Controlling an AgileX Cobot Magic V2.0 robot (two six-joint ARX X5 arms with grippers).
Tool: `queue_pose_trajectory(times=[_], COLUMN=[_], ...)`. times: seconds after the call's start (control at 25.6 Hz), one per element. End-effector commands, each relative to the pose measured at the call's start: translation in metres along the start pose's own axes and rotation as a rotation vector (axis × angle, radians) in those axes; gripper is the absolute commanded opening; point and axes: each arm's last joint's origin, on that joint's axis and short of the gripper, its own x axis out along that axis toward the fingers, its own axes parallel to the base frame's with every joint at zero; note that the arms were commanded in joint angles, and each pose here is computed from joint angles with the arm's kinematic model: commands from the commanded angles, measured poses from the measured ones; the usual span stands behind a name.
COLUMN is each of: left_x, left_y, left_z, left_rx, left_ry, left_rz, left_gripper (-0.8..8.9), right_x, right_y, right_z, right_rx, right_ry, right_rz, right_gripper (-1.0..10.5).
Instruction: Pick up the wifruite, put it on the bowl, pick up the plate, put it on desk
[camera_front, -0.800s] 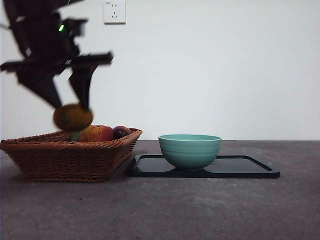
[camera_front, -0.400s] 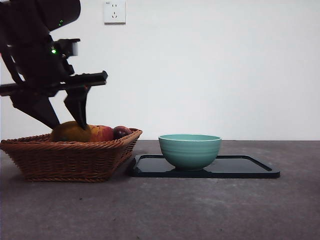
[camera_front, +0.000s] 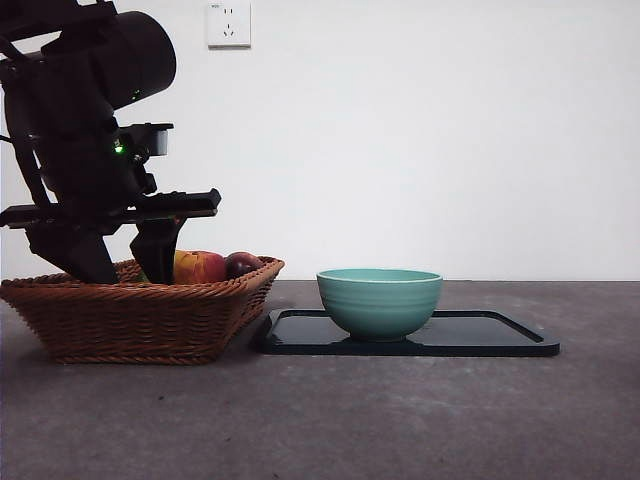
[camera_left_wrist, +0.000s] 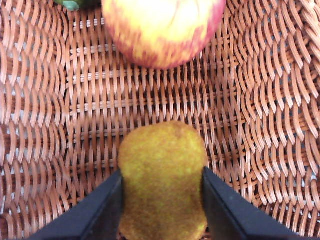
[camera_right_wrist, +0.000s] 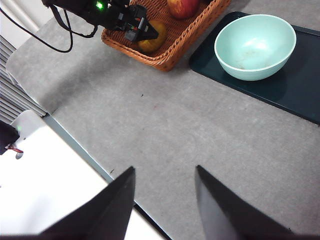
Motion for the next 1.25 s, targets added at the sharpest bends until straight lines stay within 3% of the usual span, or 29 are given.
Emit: queue_pose_trajectory(times=[0.04,0.2,0.27,0.55,0.9,1.25], left_x=[0.007,0.007,0.007,-0.009,-0.063,-0.132], left_y=[-0.001,-0.001,-0.001,-0.002,0.002,0.009], left_z=[-0.002,-0.002,-0.002,0.006,0.014,0.002], left_rx=[0.018,0.019,0.02,0.013,0.048,0.165], left_ry=[0.024,0.031,0.031,-0.021,-0.115,-0.153], left_rz=[0.003,0.004,0.004,-0.013,-0.061,-0.328], left_gripper=[1.71,3.61,4.06,4.07,4.07,4.06], right_x=[-0.001,-0.001,-0.001,-0.001,-0.001,-0.001], right_y=[0.001,0.001,0.001,0.001,0.002,0.001], right_z=[0.003,0.003,0.003,0.003,0.004,0.004], right_rx=[-0.01,-0.01,-0.009,0.001,-0.002,0.005], right_ry=[-0.013,-0.013,-0.013,-0.013,-0.028,-0.035], right_rz=[0.005,0.005,0.005,0.006,0.007,-0.017], right_gripper=[1.9,1.9,1.9,1.9,1.9,1.9])
